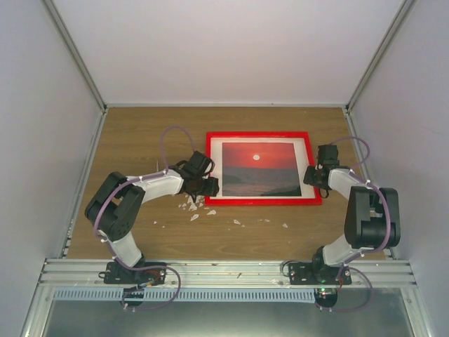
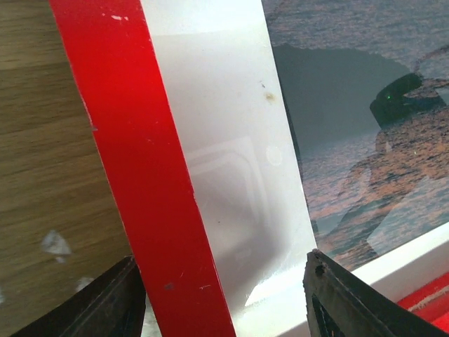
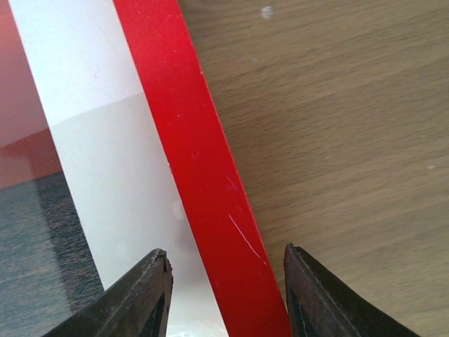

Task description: Take the photo out of the frame

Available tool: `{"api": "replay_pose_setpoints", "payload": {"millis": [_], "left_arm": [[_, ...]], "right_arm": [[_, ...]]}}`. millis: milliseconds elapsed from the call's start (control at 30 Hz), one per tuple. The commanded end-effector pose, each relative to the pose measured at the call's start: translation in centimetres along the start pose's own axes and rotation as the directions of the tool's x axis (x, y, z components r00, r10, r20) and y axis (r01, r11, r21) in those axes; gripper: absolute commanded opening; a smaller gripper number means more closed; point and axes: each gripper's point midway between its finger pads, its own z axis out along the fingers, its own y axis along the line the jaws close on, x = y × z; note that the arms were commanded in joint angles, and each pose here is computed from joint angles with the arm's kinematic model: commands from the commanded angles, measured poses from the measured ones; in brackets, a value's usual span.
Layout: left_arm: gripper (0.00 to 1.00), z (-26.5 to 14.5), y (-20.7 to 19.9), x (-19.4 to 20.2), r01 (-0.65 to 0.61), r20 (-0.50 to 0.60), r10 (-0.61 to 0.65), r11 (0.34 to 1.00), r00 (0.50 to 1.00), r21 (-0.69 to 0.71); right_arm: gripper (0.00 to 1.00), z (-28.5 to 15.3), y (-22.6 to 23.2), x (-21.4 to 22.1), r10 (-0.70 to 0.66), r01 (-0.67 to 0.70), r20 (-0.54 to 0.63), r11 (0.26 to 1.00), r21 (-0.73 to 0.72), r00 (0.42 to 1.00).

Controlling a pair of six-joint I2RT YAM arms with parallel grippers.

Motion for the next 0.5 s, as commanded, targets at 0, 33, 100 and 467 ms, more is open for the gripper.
{"api": "replay_pose_setpoints", "payload": {"millis": [0,33,100,467], "left_arm": [[0.61,-0.3,-2.7,-2.0,-0.027,0.056,0.024,0.998,0.998,0.053],[0.62,-0.4,-2.6,-2.2,-0.028,0.063,0.025,0.998,0.998,0.047],[0.63,-0.5,-2.1,-2.3,-0.027,0.071,0.025,0.999,0.997,0.02],[0.67,0.1,0.7,-4.4,-0.009,0.079,0.016,0.997,0.997,-0.082]], "right_arm": [[0.45,0.2,-1.2,0.1,0.028,-0.029,0.006,0.999,0.027,1.0],[0.44,0.3,-1.3,0.2,0.031,-0.031,0.003,0.999,0.029,1.0],[0.43,0.3,-1.5,0.2,0.034,-0.034,0.001,0.999,0.032,0.999],[0.41,1.2,-1.7,0.3,0.032,-0.031,-0.011,0.999,0.035,0.999]]}}
